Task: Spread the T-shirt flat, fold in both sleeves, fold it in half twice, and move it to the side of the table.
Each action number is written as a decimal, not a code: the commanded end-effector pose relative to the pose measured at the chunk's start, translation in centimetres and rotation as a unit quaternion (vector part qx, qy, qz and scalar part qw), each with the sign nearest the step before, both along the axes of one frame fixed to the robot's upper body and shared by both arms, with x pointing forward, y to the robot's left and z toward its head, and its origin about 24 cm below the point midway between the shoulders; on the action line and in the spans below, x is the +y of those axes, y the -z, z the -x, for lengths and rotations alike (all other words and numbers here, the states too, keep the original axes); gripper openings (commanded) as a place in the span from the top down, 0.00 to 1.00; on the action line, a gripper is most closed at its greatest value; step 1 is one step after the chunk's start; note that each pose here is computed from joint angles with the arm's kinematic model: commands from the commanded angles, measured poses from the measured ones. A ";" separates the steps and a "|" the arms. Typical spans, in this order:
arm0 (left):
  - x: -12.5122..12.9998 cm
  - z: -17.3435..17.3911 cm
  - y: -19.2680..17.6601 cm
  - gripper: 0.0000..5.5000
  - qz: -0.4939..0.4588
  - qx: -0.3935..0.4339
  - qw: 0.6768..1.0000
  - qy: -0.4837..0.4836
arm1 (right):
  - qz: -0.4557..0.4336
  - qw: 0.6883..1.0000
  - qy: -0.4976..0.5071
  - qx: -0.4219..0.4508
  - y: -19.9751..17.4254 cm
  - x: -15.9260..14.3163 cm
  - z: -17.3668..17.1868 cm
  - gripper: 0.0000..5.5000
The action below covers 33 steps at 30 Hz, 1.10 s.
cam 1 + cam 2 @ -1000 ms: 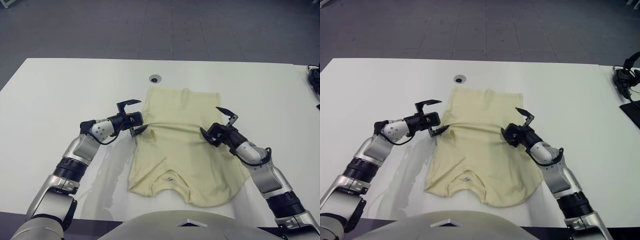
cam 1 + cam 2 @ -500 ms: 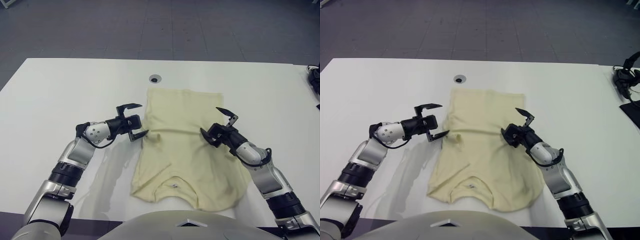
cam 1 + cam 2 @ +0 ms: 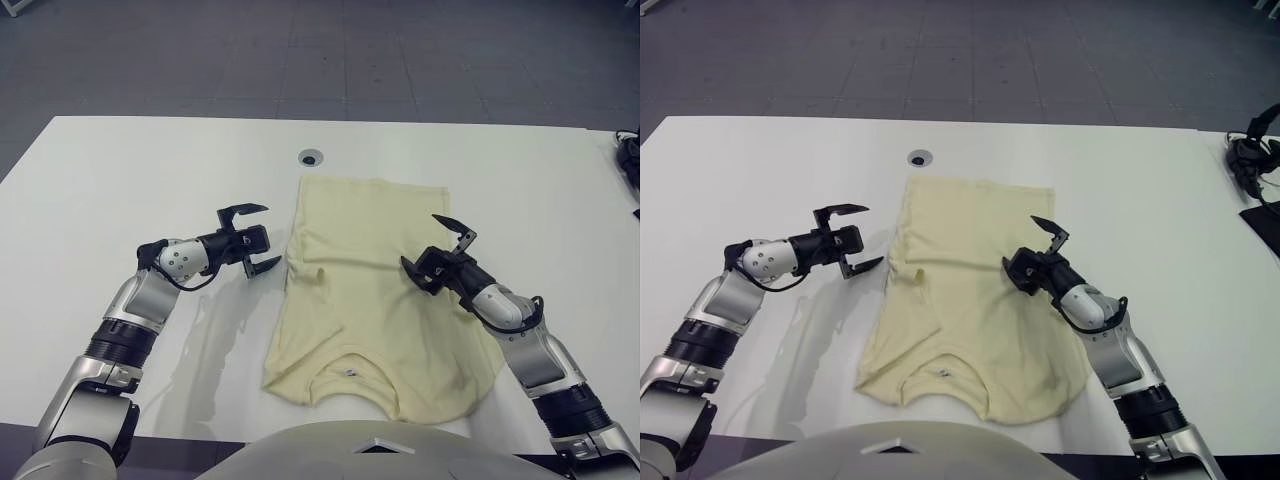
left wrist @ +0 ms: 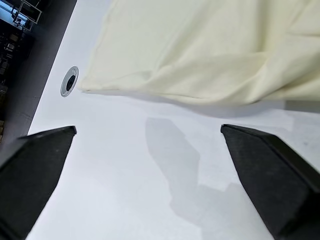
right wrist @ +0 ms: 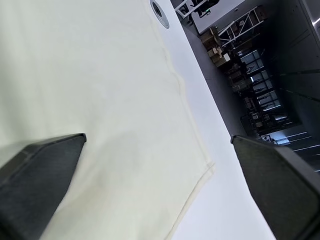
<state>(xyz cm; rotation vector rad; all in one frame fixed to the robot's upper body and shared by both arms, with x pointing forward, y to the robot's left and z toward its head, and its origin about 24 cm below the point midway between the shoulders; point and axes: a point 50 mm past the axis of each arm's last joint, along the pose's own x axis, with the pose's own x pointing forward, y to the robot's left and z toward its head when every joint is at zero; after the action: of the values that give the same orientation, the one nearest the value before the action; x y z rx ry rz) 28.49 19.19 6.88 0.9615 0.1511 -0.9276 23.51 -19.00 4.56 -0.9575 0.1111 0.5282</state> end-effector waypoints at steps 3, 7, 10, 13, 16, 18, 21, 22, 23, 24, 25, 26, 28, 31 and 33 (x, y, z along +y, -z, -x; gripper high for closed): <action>1.4 -0.2 -0.3 0.02 -0.018 -0.002 1.000 -0.018 | 0.029 0.995 0.009 0.096 3.2 -1.0 1.8 0.02; 1.3 -0.2 -1.9 0.02 0.019 -0.021 0.999 -0.019 | -0.031 0.998 0.007 0.053 1.0 -0.7 1.1 0.02; 1.0 0.2 -2.9 0.02 0.047 -0.036 0.998 -0.020 | -0.076 0.997 0.006 0.020 -1.1 -0.9 0.7 0.02; 0.5 0.9 -3.7 0.02 0.076 -0.052 0.995 -0.023 | -0.157 0.987 0.026 -0.020 -3.7 -1.5 0.2 0.02; -0.6 1.9 -4.4 0.02 0.128 -0.086 0.987 -0.039 | -0.218 0.975 0.032 -0.036 -5.4 -2.4 0.3 0.02; -1.5 2.6 -4.5 0.02 0.168 -0.100 0.979 -0.057 | -0.232 0.972 0.029 -0.033 -6.2 -3.0 0.7 0.02; -3.2 3.7 -4.6 0.02 0.245 -0.114 0.958 -0.097 | -0.228 0.974 0.022 -0.004 -6.9 -4.6 2.2 0.02; -3.6 4.1 -4.7 0.02 0.268 -0.119 0.949 -0.114 | -0.222 0.975 0.019 0.006 -7.1 -5.3 2.7 0.02; -4.0 4.4 -4.7 0.02 0.289 -0.120 0.941 -0.131 | -0.215 0.976 0.016 0.018 -7.4 -5.9 3.2 0.02; -4.4 4.7 -4.7 0.02 0.306 -0.120 0.934 -0.143 | -0.199 0.979 0.009 0.034 -7.5 -6.4 3.8 0.02; -4.7 5.0 -4.7 0.02 0.323 -0.120 0.926 -0.152 | -0.166 0.985 -0.003 0.053 -7.6 -7.0 4.8 0.02; -5.0 5.2 -4.6 0.02 0.338 -0.120 0.919 -0.162 | -0.128 0.989 -0.014 0.079 -7.5 -7.8 6.0 0.02; -5.3 5.6 -4.5 0.02 0.359 -0.122 0.907 -0.186 | -0.054 0.987 -0.038 0.146 -7.6 -9.4 8.5 0.02; -5.5 6.1 -4.4 0.02 0.379 -0.123 0.894 -0.204 | 0.016 0.971 -0.068 0.230 -7.9 -10.6 11.3 0.02; -5.5 6.2 -4.2 0.02 0.385 -0.125 0.889 -0.216 | 0.042 0.962 -0.071 0.261 -8.0 -11.1 12.2 0.02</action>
<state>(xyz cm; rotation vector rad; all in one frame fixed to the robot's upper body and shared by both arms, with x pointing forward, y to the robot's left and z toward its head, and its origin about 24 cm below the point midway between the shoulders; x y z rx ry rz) 22.47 13.80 11.13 0.2849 -0.2135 -0.3939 11.88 -29.95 11.91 -0.8295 0.4981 0.8563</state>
